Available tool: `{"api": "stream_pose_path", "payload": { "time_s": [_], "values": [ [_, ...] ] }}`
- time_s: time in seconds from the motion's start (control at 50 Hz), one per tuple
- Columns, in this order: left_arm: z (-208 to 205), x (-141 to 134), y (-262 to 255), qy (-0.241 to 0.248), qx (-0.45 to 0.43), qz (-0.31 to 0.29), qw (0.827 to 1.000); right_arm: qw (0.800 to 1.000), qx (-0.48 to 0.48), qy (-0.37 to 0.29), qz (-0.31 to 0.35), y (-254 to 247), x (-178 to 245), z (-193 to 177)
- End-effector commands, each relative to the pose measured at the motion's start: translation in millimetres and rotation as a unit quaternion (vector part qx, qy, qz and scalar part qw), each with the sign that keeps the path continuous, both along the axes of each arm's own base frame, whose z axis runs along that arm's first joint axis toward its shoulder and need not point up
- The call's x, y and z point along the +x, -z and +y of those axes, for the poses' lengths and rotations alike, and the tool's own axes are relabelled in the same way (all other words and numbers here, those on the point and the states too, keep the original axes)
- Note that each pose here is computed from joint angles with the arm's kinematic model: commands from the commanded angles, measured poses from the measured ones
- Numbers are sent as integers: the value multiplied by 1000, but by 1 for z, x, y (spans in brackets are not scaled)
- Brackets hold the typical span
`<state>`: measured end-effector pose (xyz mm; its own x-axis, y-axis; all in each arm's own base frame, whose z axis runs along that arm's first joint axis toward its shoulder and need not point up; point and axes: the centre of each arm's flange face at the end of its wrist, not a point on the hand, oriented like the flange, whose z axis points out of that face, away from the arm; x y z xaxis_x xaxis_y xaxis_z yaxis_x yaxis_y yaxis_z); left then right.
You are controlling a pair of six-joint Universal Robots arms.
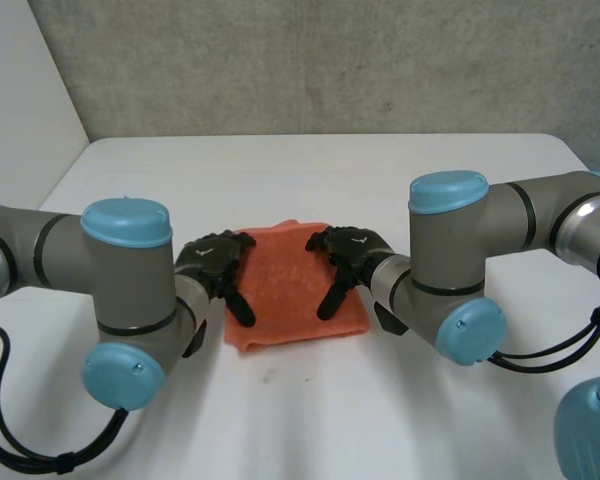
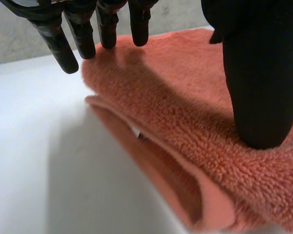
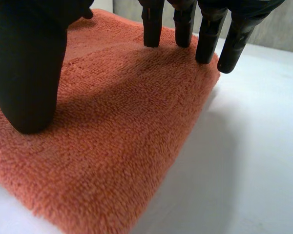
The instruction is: Fold the laundry
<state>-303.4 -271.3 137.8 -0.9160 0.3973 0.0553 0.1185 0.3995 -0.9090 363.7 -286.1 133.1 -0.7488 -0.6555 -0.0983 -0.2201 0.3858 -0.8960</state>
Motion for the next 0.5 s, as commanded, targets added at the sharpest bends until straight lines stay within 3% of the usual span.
{"api": "stream_pose_path", "payload": {
  "time_s": [0.02,0.2,0.32,0.42,0.5],
  "values": [
    [-1,8,-22,-8,-14,5,1000,999,-36,8,-27,-49,-6,-9],
    [12,18,-134,-11,-142,81,986,986,-140,31,-88,-148,-31,2],
    [26,32,-176,-21,-191,105,976,963,-226,98,-111,-198,-68,16],
    [36,66,-203,-60,-213,105,970,947,-267,154,-88,-212,-103,22],
    [38,74,-206,-69,-212,103,969,942,-278,180,-51,-211,-126,25]
  ]
}}
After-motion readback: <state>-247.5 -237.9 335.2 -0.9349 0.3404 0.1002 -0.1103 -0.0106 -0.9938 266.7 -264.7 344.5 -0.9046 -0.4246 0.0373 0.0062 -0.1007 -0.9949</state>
